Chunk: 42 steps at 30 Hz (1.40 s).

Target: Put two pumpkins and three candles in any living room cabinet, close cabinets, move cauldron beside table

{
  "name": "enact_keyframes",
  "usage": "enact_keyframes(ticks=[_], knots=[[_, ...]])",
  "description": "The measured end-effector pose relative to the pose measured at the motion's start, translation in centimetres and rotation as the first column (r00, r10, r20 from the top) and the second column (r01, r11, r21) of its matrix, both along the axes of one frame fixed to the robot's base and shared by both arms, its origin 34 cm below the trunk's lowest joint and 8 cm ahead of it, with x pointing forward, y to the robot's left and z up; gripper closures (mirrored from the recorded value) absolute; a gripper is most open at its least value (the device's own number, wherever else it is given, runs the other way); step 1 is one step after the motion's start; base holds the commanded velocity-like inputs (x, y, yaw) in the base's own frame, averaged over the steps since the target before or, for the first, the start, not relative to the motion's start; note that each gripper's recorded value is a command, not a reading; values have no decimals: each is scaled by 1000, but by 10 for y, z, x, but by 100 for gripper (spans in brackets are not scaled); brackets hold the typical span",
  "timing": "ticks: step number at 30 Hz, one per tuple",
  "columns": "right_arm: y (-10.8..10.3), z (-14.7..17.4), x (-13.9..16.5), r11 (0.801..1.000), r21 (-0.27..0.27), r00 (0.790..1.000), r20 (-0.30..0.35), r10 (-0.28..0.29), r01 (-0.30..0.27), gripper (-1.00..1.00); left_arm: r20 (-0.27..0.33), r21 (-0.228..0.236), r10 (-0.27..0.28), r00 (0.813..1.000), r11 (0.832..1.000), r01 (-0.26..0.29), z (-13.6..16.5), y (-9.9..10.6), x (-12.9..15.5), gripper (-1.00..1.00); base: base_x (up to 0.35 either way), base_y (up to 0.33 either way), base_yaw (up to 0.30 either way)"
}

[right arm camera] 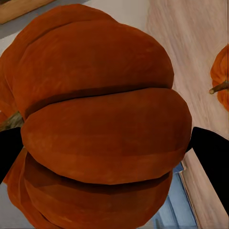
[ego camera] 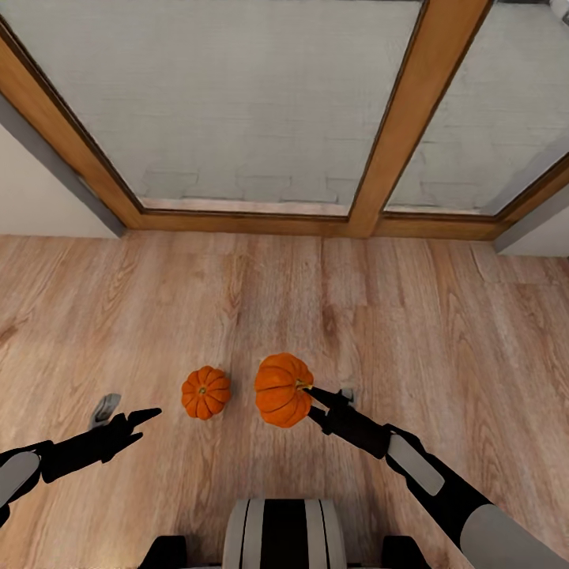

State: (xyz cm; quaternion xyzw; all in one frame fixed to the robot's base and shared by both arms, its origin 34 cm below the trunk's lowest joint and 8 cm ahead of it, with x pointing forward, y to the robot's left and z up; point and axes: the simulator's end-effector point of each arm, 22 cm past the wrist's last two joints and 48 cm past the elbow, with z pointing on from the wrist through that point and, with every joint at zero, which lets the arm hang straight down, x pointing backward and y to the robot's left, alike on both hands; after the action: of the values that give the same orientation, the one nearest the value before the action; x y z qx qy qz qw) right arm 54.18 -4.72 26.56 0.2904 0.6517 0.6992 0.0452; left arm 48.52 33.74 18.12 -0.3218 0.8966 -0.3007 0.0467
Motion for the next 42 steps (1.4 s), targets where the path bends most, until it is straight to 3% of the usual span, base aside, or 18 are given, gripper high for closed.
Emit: enact_keyframes(ticks=[13, 42], knots=[[0, -24, -12, 1000, -9, 999, -50, 1, -1, 100, -45, -1, -1, 999, 1000, 1, -19, -1, -15, -100, 0, 0, 0], [1, -28, -12, 1000, -25, 998, -56, 1, -2, 100, -46, 0, 0, 999, 1000, 0, -19, 0, -15, -100, 95, 2, 0]])
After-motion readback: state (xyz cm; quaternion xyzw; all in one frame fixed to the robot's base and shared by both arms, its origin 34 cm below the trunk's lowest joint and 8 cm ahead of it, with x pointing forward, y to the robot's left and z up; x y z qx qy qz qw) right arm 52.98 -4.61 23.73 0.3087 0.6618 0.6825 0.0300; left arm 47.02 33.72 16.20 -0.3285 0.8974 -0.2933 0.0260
